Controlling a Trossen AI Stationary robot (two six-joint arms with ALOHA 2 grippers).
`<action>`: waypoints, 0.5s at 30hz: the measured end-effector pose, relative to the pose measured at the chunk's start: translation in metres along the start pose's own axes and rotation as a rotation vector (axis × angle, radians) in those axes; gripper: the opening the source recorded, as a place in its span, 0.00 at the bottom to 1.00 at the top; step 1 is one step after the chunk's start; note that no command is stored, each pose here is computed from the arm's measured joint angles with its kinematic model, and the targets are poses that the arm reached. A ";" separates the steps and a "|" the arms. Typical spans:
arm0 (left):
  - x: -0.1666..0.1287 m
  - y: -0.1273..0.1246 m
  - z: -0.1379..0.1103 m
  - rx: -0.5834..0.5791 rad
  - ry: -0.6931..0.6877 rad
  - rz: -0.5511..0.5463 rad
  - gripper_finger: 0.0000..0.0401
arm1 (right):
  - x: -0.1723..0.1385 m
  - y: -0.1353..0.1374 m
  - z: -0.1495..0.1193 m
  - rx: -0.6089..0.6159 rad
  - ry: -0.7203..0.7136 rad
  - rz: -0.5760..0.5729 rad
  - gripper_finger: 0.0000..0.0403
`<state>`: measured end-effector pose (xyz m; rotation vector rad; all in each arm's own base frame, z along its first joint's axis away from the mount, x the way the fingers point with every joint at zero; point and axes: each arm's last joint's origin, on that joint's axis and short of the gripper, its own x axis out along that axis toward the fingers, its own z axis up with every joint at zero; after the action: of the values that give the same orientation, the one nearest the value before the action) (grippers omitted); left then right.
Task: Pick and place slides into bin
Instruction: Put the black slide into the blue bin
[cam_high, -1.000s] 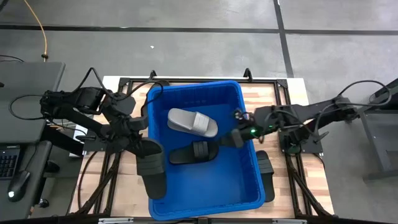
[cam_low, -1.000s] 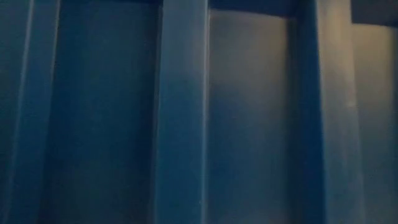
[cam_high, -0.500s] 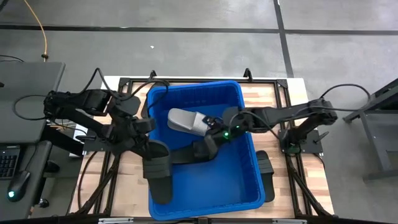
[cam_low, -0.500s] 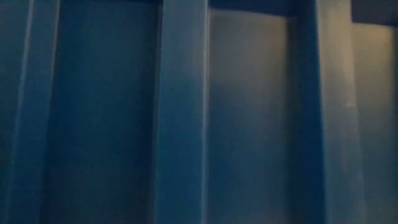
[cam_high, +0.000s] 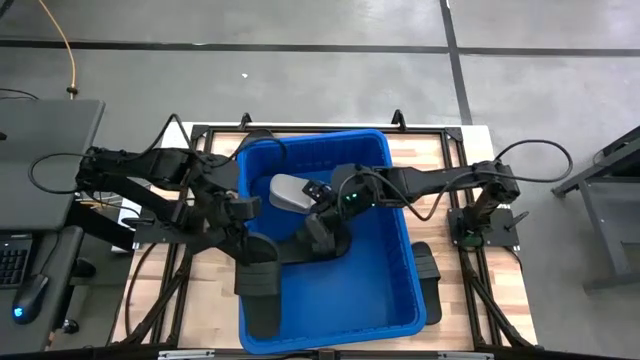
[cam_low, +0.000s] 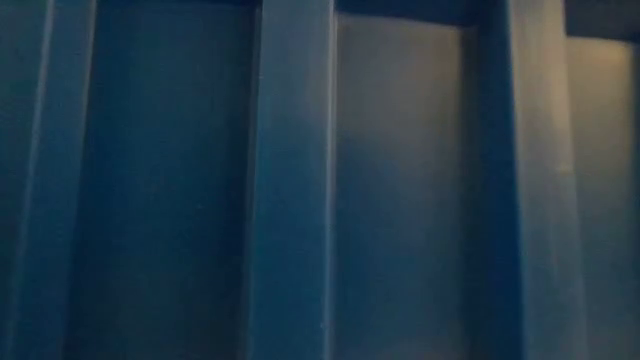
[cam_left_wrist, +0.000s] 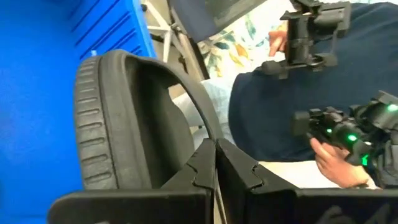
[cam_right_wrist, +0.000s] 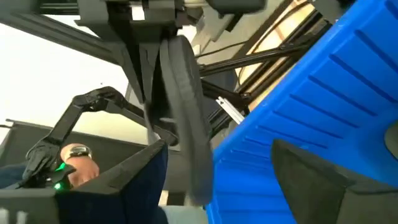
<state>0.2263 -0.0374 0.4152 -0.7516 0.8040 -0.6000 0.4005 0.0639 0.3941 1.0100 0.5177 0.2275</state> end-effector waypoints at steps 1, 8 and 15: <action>0.001 0.000 0.001 0.000 0.006 -0.010 0.00 | 0.002 0.000 0.000 -0.004 -0.001 0.002 0.68; 0.004 0.002 0.003 -0.001 0.001 -0.003 0.00 | 0.008 -0.003 0.003 -0.004 -0.017 0.024 0.67; 0.017 0.010 0.016 -0.020 -0.034 0.010 0.00 | 0.010 -0.004 0.000 0.000 -0.001 0.010 0.66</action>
<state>0.2505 -0.0385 0.4079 -0.7740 0.7829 -0.5694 0.4092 0.0656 0.3874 1.0126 0.5122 0.2360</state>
